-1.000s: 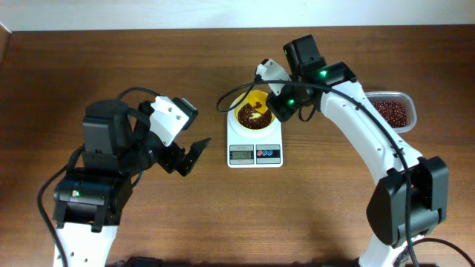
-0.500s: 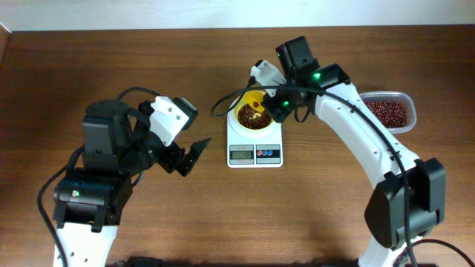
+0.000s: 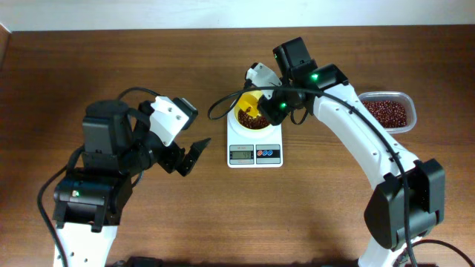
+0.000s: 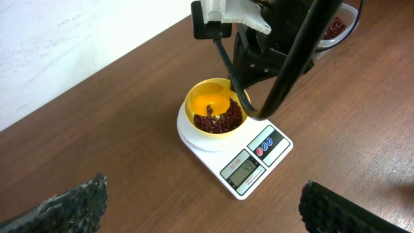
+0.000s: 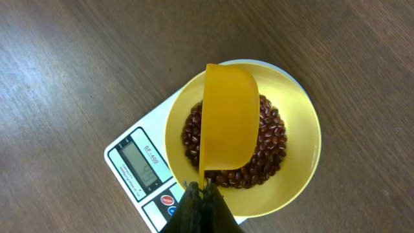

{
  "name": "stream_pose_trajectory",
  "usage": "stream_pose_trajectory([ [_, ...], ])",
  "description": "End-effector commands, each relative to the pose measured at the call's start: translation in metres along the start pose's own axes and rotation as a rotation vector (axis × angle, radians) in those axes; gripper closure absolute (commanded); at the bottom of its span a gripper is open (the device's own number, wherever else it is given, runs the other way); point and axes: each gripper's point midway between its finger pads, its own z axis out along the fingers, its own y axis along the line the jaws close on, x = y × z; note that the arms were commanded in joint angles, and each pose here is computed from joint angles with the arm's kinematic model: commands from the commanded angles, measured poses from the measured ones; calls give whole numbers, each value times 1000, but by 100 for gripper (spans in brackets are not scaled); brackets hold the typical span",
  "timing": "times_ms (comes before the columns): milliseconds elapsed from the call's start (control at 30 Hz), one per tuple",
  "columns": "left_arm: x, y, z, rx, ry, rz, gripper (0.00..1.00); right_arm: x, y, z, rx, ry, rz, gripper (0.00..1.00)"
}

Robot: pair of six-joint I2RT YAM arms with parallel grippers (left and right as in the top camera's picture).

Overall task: Scoop item into bowl and weigh 50g on scale
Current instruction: 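Tilt the scoop over the yellow bowl to pour beans, right gripper, then carry the empty scoop back toward the bean tub, right gripper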

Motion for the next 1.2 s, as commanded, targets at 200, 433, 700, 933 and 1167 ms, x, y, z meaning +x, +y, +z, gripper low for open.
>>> stream_pose_trajectory([
  [200,-7,3,-4,-14,-15,-4,1,-15,3,-19,-2,-59,-3,96],
  [433,-7,3,-4,-14,-15,-4,1,-15,1,-20,1,-60,0,96],
  [700,-7,3,-4,-14,-15,-4,1,-9,-13,-20,85,-24,2,96],
  [933,-7,3,-4,-14,-15,-4,1,-19,11,-21,-59,-85,43,96],
  [1167,-7,3,-4,-14,-15,-4,1,-30,30,-34,-273,-172,174,96],
])
